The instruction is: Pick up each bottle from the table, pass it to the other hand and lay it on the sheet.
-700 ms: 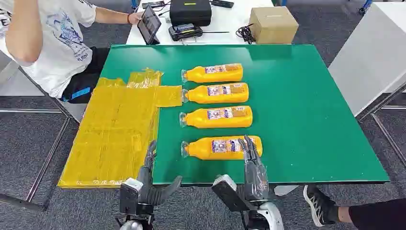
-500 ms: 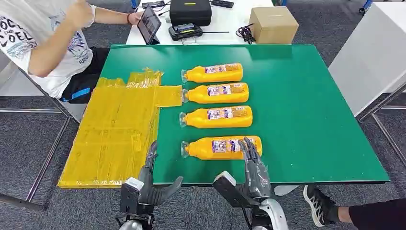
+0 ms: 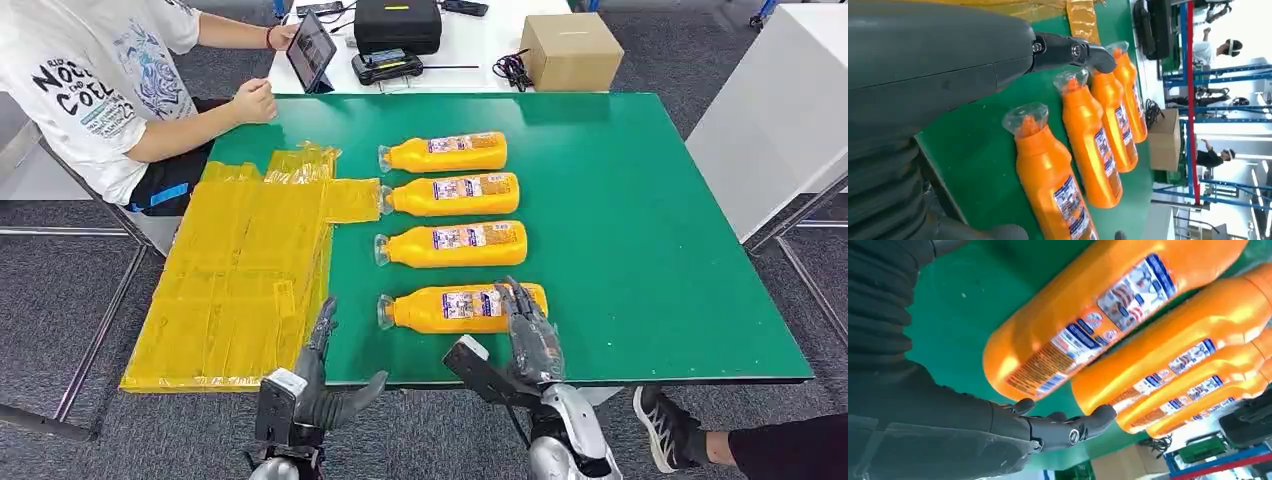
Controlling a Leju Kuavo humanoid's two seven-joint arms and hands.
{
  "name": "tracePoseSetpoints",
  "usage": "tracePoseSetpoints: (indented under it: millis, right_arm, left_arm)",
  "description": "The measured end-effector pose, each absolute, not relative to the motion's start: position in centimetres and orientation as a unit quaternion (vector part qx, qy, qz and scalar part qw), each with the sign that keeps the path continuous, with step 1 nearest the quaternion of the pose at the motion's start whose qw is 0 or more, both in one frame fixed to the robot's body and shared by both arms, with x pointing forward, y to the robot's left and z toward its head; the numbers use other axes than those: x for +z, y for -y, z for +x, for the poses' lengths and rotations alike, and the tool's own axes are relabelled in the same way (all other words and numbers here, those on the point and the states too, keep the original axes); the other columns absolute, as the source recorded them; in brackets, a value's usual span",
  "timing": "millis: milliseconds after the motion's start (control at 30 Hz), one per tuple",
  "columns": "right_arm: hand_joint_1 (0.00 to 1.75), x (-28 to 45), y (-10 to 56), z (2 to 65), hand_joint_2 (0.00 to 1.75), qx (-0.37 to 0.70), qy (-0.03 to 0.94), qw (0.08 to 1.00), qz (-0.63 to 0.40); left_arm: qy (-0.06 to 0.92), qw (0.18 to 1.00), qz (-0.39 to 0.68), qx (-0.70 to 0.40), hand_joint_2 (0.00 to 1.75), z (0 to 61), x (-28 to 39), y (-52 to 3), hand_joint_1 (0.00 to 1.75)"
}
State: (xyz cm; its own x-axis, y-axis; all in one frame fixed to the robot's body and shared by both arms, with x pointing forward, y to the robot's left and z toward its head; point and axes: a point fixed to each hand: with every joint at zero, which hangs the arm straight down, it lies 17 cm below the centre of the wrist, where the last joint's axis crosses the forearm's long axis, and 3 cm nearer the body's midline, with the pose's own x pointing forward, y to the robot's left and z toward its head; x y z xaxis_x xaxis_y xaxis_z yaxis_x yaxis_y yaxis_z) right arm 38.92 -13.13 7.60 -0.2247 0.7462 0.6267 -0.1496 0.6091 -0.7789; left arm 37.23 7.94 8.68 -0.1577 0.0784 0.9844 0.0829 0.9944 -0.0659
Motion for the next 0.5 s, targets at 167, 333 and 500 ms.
tracePoseSetpoints:
  millis: [167, 333, 500]
  right_arm:
    - [0.00, 7.7, 13.3, 39.6, 1.75, 0.389, 0.680, 0.579, -0.224]
    - [0.00, 7.8, 13.5, 40.3, 1.75, 0.400, 0.675, 0.572, -0.239]
    - [0.00, 7.2, 12.6, 41.3, 1.75, 0.430, 0.660, 0.571, -0.234]
  left_arm:
    - [0.760, 0.647, -0.054, -0.003, 1.75, 37.3, 8.6, -7.8, 0.00]
    - [0.759, 0.648, -0.056, -0.005, 1.75, 37.4, 8.5, -7.7, 0.00]
    - [0.757, 0.650, -0.060, -0.009, 1.75, 37.4, 8.3, -7.5, 0.00]
